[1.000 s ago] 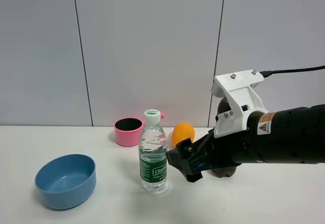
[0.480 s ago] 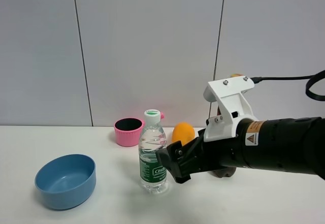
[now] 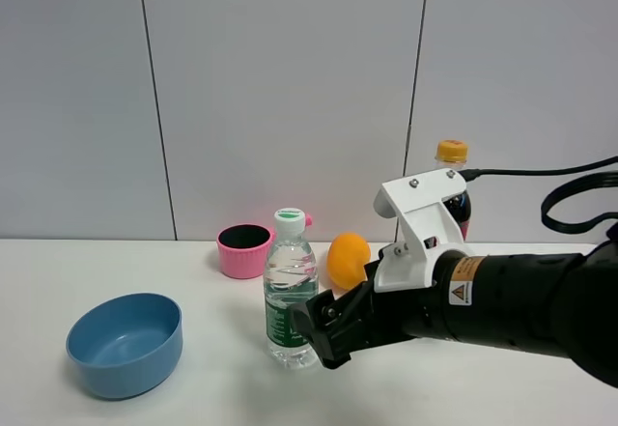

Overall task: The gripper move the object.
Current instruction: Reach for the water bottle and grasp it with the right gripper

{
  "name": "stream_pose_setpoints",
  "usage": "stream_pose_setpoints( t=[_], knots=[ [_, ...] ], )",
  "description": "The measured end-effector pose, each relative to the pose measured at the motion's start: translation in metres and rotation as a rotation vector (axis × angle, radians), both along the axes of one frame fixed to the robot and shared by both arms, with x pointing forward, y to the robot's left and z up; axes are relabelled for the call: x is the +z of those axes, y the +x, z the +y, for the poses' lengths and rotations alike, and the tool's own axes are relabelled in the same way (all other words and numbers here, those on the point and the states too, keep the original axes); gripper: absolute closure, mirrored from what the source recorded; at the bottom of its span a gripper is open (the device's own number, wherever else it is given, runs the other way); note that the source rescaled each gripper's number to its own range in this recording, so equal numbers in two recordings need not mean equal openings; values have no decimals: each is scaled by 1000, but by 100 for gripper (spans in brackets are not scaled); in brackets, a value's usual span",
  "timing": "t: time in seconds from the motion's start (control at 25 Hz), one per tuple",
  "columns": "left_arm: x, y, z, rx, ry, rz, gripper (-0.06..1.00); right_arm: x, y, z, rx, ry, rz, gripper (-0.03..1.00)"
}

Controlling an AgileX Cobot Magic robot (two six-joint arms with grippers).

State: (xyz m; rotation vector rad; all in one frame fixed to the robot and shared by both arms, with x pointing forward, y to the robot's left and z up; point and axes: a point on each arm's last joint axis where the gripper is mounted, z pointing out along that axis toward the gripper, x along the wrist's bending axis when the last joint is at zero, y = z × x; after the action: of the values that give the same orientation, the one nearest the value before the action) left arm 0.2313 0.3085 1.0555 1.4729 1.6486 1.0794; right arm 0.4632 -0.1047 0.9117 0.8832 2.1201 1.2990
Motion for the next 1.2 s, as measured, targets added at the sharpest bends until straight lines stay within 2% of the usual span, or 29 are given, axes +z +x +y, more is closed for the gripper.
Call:
stream_pose_setpoints(
  t=[0.32,0.72,1.2],
  knots=[
    [0,0,0,0,0,0,-6,-4,3,2,-3,30,-25,-3],
    [0,0,0,0,0,0,-6,10,13,16,32,79,-69,-3],
    [0,0,0,1,1,0,-6,-11,21,28,84,31,-33,-3]
  ],
)
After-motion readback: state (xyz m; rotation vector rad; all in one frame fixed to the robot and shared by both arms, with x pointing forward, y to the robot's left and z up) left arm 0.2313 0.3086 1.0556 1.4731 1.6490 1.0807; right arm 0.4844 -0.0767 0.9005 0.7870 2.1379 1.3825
